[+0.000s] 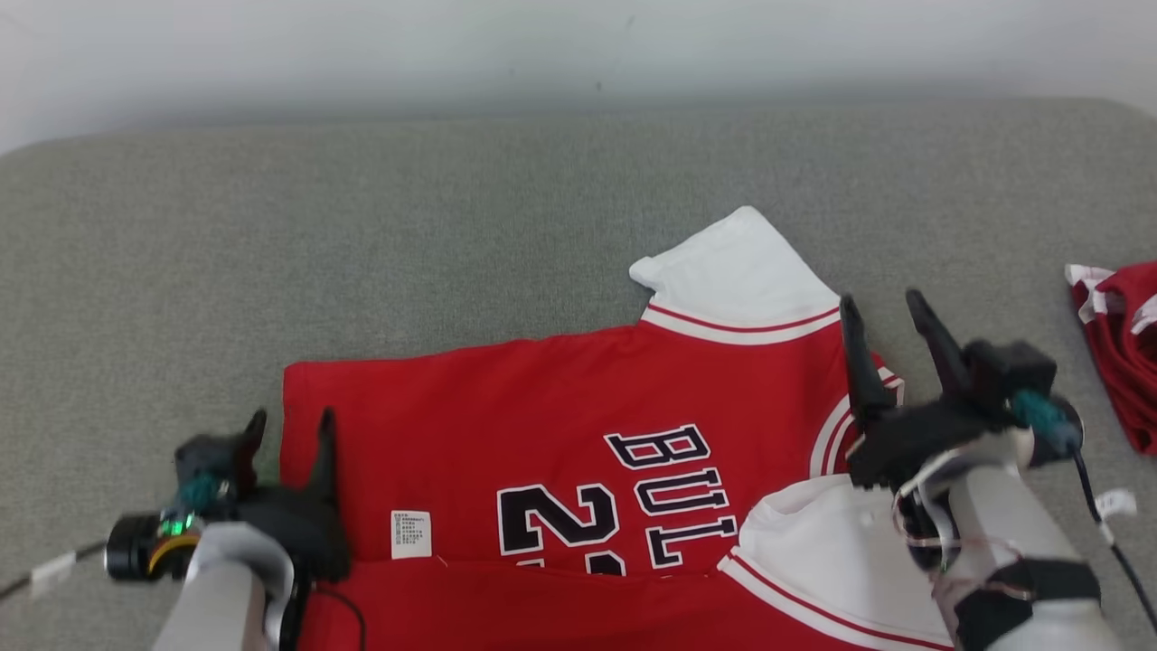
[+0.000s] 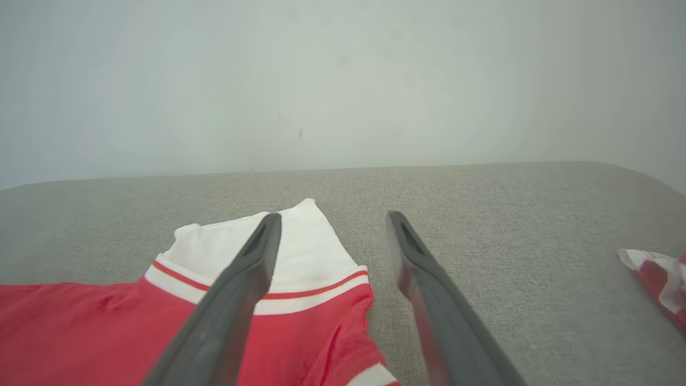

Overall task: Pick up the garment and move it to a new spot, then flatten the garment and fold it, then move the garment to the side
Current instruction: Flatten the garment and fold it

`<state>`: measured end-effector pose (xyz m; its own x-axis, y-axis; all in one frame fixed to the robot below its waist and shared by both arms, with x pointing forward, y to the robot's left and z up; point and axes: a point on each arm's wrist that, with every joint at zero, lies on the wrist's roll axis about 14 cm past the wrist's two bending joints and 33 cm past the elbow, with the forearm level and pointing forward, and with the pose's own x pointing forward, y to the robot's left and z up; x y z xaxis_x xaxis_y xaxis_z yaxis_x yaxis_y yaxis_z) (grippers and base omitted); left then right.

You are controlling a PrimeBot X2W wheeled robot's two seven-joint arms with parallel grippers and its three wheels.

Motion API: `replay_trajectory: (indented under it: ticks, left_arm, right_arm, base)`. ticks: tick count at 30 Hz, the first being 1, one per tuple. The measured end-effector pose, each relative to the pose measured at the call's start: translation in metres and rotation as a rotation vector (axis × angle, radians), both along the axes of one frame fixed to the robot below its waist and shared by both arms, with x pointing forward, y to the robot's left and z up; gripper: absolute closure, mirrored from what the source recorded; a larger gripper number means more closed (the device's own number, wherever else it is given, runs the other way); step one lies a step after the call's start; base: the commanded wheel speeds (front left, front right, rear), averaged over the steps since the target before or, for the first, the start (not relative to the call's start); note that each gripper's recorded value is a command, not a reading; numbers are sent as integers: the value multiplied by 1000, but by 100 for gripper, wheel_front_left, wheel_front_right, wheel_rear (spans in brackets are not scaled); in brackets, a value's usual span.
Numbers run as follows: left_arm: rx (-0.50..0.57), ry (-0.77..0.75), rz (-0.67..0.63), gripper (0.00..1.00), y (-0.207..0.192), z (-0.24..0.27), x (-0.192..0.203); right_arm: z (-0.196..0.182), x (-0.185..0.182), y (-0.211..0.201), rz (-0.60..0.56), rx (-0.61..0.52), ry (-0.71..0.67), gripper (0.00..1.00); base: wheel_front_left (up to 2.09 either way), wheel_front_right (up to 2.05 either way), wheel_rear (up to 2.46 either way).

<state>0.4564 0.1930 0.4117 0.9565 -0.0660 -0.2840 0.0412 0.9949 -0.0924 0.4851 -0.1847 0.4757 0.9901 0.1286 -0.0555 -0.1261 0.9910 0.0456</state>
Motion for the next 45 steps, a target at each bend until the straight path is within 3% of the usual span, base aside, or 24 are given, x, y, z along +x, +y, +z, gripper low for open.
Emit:
replay_trajectory:
  ticks: [12, 18, 24, 45]
  left_arm:
    - [83, 196, -78, 0, 9, -2, 36]
    - [61, 302, -84, 0, 13, -5, 42]
    - [51, 386, -116, 0, 8, -10, 45]
    - [51, 453, -171, 0, 2, -14, 45]
  right_arm:
    - [1, 56, 7, 88, -127, 111, 0]
    - [-14, 67, 19, 124, -148, 260, 0]
    - [-15, 82, 23, 165, -244, 342, 0]
    - [-55, 108, 27, 172, -274, 537, 0]
  base:
    - [0, 0, 0]
    - [0, 0, 0]
    - [0, 0, 0]
    - [0, 0, 0]
